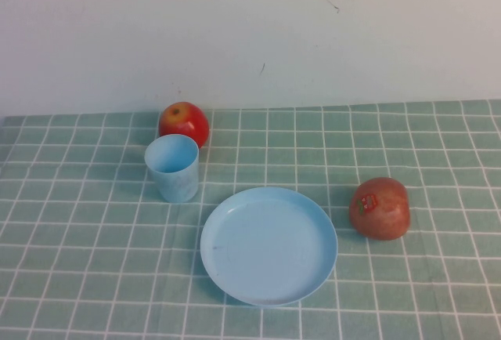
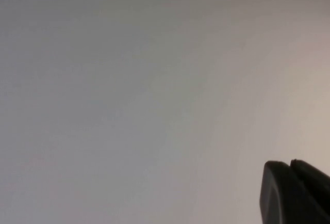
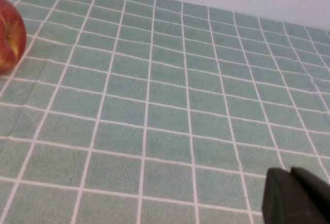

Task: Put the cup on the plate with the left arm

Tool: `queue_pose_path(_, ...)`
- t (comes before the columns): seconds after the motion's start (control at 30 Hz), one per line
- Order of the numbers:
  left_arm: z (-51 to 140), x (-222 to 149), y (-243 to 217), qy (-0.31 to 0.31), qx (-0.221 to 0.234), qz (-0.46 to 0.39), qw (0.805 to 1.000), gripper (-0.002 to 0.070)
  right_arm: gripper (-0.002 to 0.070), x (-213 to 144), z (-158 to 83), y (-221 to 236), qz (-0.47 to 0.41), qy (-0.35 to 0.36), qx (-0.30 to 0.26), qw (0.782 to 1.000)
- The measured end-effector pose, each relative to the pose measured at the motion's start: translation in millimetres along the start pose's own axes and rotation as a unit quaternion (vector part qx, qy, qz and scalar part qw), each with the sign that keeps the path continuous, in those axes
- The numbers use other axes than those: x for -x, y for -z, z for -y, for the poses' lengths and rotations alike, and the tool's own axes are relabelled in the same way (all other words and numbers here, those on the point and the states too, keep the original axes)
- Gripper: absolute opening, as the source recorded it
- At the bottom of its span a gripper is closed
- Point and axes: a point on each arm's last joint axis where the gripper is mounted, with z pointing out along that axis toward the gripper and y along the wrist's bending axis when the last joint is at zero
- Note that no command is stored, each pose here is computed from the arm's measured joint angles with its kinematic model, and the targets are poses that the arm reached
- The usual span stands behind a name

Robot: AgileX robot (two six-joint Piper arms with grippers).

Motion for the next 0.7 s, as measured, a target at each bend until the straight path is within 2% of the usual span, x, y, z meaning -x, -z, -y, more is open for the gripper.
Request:
queue_pose_path(0.13, 4.7, 33.1, -21.9, 0.028, -0.002, 0.038, 0.999, -0.0001, -0.0002, 0.0, 0.0, 0.0, 0.000, 0.000, 0.000, 1.000)
queue_pose_path(0.3, 12.5, 92.0, -64.9, 0.031, 0.031, -0.021, 0.999, -0.0001, -0.0002, 0.0, 0.0, 0.0, 0.000, 0.000, 0.000, 1.000)
queue_pose_path(0.4, 13.5, 111.8, -93.6, 0.038, 0.052, -0.068, 0.996, -0.0001, -0.0002, 0.0, 0.0, 0.0, 0.000, 0.000, 0.000, 1.000)
queue_pose_path(0.53, 7.6, 104.0, -128.8, 0.041, 0.086, -0.167, 0.981, -0.0001, -0.0002, 0.0, 0.0, 0.0, 0.000, 0.000, 0.000, 1.000)
queue_pose_path(0.7, -1.6, 71.7, -137.2, 0.049, 0.126, -0.293, 0.947, -0.0001, -0.0002, 0.0, 0.0, 0.0, 0.000, 0.000, 0.000, 1.000)
